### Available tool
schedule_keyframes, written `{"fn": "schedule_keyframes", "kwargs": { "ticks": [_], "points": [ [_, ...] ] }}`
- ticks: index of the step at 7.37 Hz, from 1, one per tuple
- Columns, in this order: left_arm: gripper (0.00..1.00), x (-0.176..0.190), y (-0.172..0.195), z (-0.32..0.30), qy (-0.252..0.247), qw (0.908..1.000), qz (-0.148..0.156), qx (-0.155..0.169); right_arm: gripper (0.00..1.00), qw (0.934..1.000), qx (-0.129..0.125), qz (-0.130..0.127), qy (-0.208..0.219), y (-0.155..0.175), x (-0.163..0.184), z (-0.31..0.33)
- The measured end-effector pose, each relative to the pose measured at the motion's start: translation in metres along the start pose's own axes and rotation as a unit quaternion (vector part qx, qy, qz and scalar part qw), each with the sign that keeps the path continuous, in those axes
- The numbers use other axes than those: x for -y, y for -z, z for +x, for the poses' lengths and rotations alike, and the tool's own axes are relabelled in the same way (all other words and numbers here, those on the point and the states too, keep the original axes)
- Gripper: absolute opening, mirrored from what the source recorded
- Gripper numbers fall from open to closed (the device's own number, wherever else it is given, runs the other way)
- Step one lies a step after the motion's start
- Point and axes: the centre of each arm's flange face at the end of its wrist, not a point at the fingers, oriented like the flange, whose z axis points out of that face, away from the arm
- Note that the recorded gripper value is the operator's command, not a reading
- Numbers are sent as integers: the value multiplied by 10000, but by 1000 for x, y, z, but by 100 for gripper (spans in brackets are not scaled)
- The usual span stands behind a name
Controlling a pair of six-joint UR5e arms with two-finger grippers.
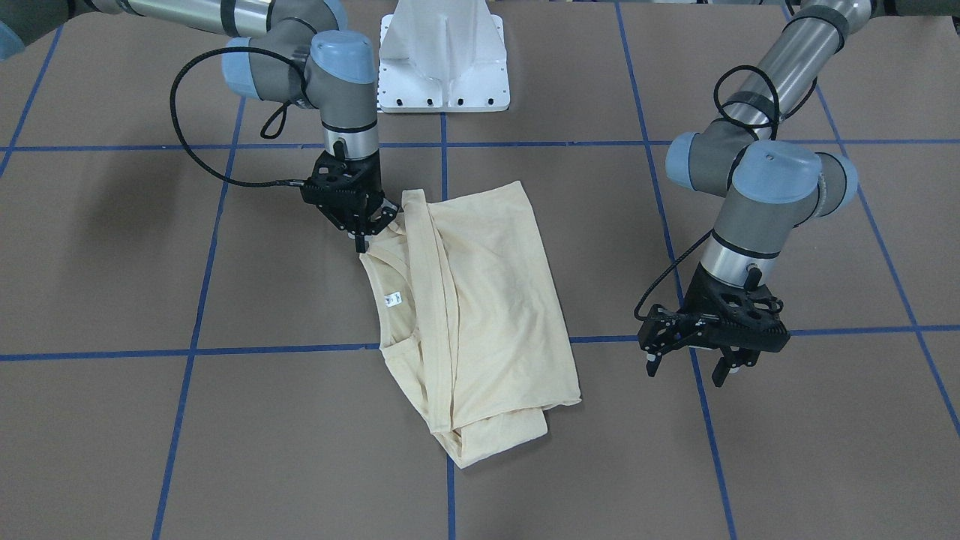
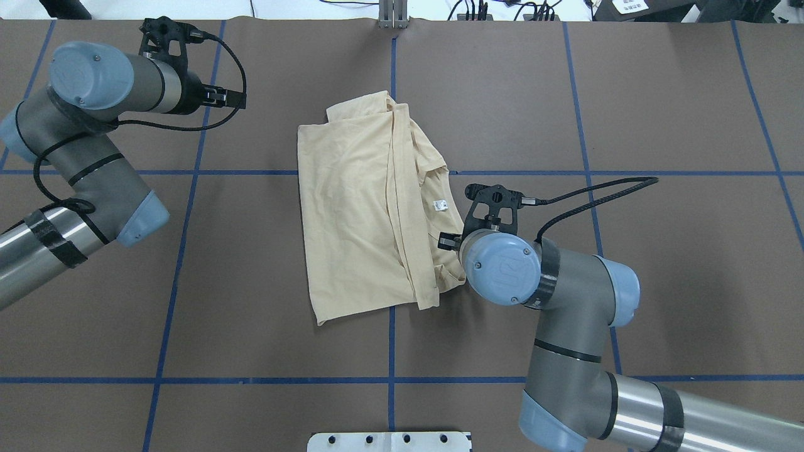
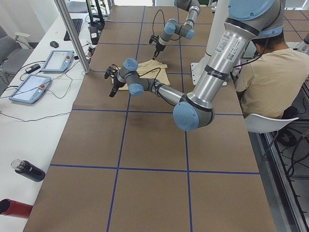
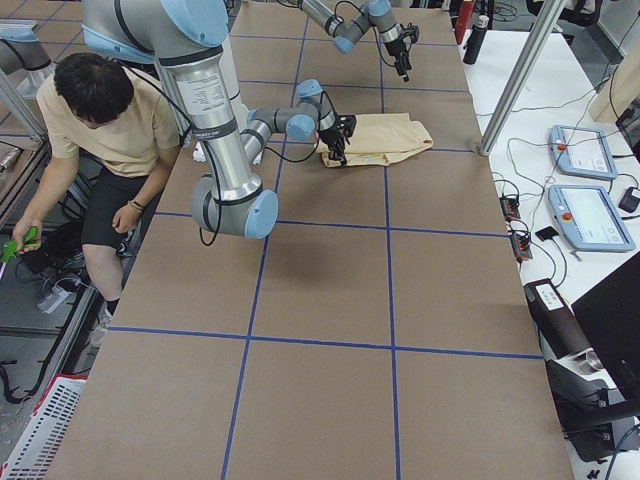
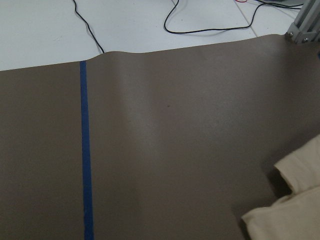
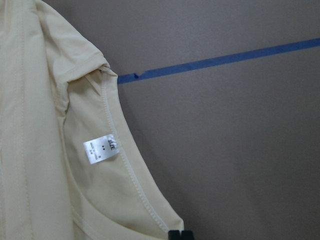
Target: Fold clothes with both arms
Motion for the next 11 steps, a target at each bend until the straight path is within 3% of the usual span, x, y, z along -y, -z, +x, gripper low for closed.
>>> {"fn": "schedule_keyframes", "kwargs": {
  "ticks": [4, 5, 8, 11],
  "points": [
    [100, -1, -1, 0, -8, 10000, -12, 1, 0, 9999, 41, 110, 91, 8, -34, 5],
    [100, -2, -1, 0, -13, 10000, -17, 2, 99, 9999, 54, 113, 78, 9, -40, 4],
    [100, -3, -1, 1, -21, 10000, -20, -7, 100, 9995, 31, 117, 303, 10, -37, 4],
    [100, -4, -1, 3, -30, 10000, -20, -27, 100, 9976, -23, 80, 680, 10, 9, -45]
  ]
}}
